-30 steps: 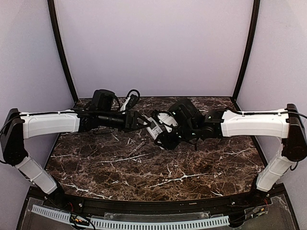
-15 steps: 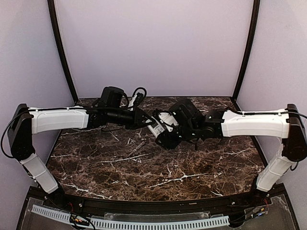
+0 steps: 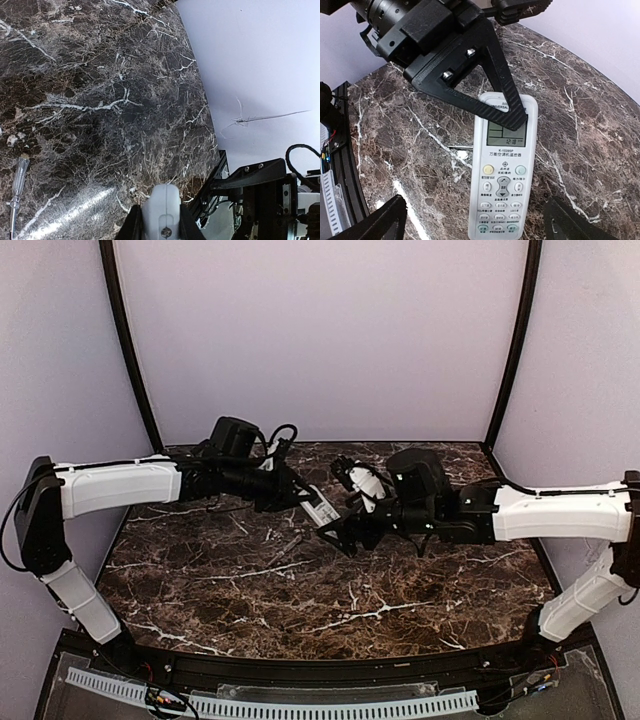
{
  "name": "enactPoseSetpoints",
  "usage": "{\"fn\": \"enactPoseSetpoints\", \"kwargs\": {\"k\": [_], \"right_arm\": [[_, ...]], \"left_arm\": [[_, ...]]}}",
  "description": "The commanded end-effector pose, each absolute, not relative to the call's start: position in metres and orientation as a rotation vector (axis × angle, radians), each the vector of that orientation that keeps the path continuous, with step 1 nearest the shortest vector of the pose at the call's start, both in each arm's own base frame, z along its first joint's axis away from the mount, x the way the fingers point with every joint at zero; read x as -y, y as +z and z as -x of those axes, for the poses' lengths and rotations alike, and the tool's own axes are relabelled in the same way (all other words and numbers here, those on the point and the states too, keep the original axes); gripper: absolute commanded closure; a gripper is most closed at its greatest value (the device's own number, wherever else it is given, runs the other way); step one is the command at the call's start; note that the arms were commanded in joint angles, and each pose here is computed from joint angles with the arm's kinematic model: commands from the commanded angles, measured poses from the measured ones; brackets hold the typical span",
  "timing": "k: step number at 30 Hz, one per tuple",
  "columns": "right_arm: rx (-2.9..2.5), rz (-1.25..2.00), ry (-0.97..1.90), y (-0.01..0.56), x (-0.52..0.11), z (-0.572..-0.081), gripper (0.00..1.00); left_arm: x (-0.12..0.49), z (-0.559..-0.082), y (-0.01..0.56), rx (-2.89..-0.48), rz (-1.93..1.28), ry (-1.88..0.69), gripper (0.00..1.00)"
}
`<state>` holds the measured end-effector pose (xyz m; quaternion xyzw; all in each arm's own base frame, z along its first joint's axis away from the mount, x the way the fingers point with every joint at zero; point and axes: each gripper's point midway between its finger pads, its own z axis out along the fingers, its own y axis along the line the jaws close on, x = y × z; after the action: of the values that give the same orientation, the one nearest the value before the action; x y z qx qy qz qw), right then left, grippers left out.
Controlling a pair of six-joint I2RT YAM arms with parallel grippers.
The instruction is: Unload the batteries from the remote control
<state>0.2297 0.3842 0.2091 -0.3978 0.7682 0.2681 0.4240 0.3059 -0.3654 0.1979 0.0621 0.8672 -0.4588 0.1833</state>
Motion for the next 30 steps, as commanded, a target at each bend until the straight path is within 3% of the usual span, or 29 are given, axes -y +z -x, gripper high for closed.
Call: {"fn": "enactPoseSetpoints", "kwargs": {"k": [1,13,30], "right_arm": [[-1.811,0.938,0.773,0.227,-0.385,-0.226,0.02],[-1.78,0.838,0.852,0.225,-0.375,-0.233,0.02],[-1.707,0.856,0.936,0.234,-0.386,-0.231,0.35]], "left_arm": [[0.364,-0.301,0.246,-2.361,-0.137,-1.386,0.99],[0.359,-0.3,0.269,-2.313,-0.053,-1.49,1.0],[0.352,-0.301,0.274,-2.285,0.021,-1.538,1.0]]}}
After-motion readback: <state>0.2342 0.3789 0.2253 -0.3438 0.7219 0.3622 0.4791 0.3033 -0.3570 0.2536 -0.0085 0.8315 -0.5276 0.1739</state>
